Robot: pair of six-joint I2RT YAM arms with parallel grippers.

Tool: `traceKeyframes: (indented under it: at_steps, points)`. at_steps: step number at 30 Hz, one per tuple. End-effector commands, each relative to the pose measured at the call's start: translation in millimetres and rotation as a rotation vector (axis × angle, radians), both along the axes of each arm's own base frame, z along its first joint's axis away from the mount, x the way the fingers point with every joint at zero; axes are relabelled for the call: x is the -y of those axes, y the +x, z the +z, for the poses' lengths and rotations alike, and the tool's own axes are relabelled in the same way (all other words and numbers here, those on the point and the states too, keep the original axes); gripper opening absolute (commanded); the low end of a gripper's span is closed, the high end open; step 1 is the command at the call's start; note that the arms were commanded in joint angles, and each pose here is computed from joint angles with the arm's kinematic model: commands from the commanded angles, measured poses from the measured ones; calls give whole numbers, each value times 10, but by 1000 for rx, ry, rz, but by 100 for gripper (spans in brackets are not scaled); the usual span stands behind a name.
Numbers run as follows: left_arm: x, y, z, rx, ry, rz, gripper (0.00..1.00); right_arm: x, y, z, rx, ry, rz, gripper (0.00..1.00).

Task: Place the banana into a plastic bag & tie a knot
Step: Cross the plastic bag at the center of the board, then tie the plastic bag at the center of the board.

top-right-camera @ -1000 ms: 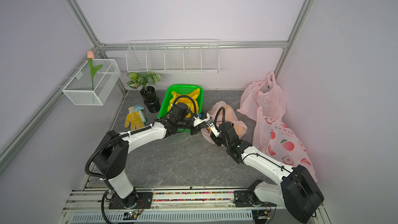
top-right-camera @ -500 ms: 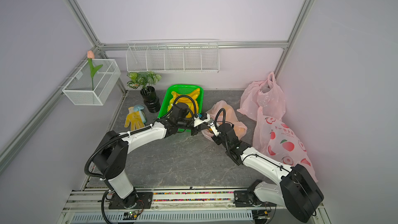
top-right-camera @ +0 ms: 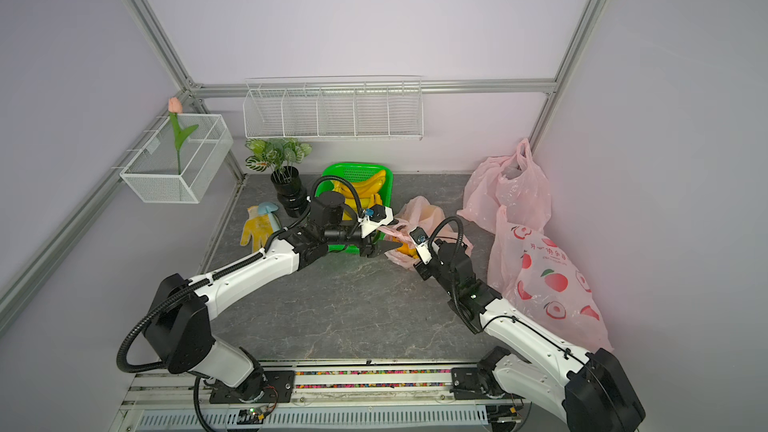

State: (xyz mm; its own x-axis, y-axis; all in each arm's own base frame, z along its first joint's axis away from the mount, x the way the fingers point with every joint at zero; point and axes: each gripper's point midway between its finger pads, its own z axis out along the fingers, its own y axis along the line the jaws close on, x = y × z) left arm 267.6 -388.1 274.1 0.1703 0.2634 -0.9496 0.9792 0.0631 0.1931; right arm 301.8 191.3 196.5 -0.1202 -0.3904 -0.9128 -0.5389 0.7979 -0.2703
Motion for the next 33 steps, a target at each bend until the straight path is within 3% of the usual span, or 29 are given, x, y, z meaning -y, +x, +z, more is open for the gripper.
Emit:
traceKeyframes:
  at_steps: [1, 8, 10, 14, 19, 26, 33]
  points:
    - [-98, 197, 235, -7, -59, 91, 76, 104, 7, 1, 14, 28, -34, 6]
    - [-136, 406, 360, -32, -121, 203, 92, 125, 6, 23, 19, 41, -37, 7]
    - [-100, 355, 366, -44, -129, 162, 97, 128, 9, 12, 14, 44, -40, 6]
    - [9, 236, 255, -104, -109, 62, 98, 129, 33, 27, 3, 63, -52, 7]
    - [124, 123, 42, -139, -97, 25, 92, 73, 44, 90, -14, 107, -40, 7]
    - [-21, 553, 51, -125, -76, 241, 69, 39, -4, 50, -13, 91, -4, 7]
    - [49, 902, 68, -94, -29, 293, 69, -10, -122, 83, 16, 105, 63, 7]
